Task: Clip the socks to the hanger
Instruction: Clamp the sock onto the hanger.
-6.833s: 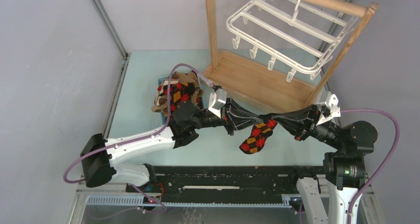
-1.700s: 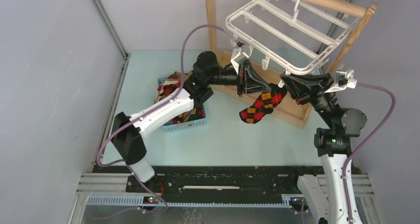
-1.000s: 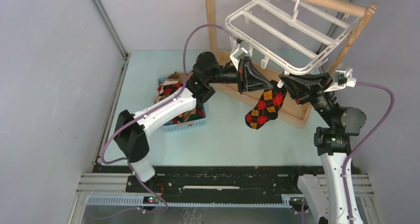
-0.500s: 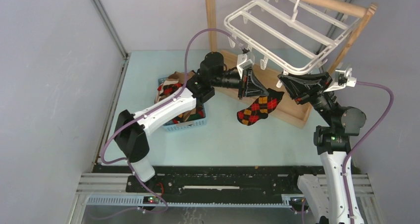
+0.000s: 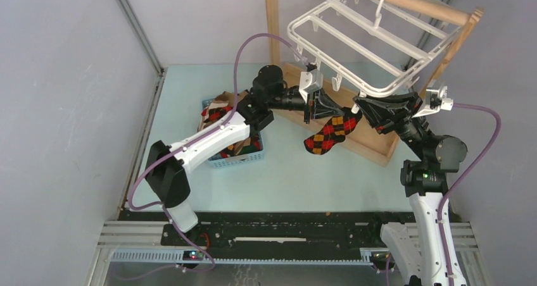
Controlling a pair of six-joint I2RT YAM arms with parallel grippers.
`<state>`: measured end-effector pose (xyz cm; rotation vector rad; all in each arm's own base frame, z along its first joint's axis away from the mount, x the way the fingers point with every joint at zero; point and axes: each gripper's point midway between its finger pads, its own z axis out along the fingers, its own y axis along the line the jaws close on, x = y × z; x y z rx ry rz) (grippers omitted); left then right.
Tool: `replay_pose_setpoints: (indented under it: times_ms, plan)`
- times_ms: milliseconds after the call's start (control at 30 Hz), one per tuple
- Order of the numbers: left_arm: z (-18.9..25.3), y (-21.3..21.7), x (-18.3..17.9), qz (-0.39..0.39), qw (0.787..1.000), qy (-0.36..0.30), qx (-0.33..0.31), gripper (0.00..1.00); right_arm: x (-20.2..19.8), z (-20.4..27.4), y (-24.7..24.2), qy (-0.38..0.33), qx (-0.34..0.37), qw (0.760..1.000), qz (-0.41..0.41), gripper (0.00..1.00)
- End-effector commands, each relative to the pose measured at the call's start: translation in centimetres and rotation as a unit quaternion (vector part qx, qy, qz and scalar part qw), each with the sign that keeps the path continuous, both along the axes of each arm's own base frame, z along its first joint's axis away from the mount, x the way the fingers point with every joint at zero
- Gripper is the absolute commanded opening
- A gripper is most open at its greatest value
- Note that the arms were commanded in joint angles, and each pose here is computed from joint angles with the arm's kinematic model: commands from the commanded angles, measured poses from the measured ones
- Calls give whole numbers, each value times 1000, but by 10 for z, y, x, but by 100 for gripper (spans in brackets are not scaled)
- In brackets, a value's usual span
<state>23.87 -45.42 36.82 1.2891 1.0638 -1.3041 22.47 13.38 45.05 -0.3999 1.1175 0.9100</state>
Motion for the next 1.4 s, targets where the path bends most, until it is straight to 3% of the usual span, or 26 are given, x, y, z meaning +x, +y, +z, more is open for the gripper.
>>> replay_pose_setpoints:
  times_ms: [0,933,1367]
  plan:
    - [70,16,-11,-2,992,-92,-84,0,-30,13,16,-36,-31,997,54,4]
    - [80,24,-38,-66,985,-124,-97,0,-32,12,17,-43,-39,996,62,4]
    - [72,26,-45,-86,988,-100,-83,0,-33,11,18,-45,-43,996,61,4]
